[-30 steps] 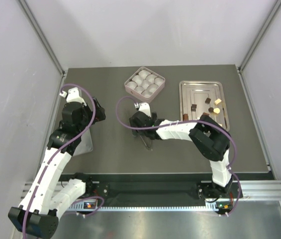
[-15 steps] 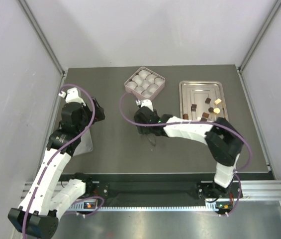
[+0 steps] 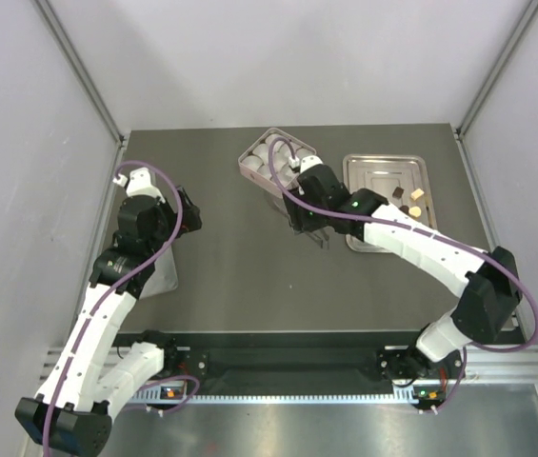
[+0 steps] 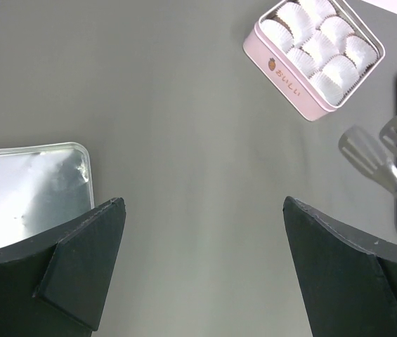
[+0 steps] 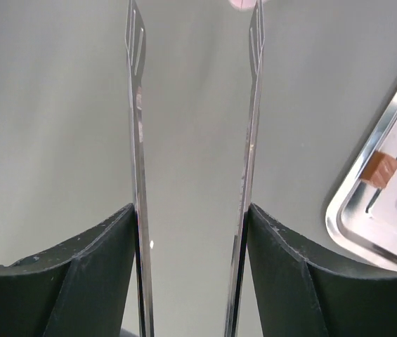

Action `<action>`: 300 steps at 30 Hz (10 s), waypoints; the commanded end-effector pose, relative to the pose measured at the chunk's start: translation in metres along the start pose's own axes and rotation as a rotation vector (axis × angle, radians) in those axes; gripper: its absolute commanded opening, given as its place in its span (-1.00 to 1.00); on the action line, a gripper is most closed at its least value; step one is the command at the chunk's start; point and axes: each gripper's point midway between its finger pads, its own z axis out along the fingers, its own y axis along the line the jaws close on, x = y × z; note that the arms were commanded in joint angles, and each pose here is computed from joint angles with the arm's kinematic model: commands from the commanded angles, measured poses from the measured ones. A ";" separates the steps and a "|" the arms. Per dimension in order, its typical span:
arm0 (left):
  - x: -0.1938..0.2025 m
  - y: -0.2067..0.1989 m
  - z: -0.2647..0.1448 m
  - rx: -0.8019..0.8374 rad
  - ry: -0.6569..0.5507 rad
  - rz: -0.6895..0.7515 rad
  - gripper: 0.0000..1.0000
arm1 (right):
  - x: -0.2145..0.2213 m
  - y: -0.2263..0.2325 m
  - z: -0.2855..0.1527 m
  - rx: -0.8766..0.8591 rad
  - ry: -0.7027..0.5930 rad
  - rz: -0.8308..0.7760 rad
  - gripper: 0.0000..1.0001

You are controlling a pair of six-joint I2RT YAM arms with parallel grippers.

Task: Pack the chocolate

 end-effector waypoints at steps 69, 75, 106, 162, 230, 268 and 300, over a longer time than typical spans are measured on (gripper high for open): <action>0.033 -0.033 0.018 0.195 0.152 0.066 0.97 | 0.070 -0.218 0.019 0.363 0.173 0.364 -0.12; 0.032 -0.034 0.017 0.197 0.151 0.066 0.98 | 0.066 -0.215 0.017 0.343 0.163 0.369 -0.25; 0.029 -0.034 0.010 0.204 0.131 0.063 0.97 | -0.189 -0.063 0.098 0.013 -0.287 0.130 -0.45; 0.030 -0.035 0.012 0.201 0.140 0.067 0.98 | -0.211 -0.097 0.088 0.190 -0.430 0.005 -0.14; 0.034 -0.042 0.013 0.241 0.156 0.062 0.97 | 0.100 -0.158 -0.011 0.257 0.156 0.310 -0.35; 0.033 -0.040 0.012 0.232 0.150 0.062 0.98 | -0.141 -0.090 0.116 0.101 -0.225 0.125 -0.36; 0.035 -0.038 0.016 0.216 0.160 0.067 0.97 | -0.137 -0.107 0.167 0.184 -0.213 0.054 -0.18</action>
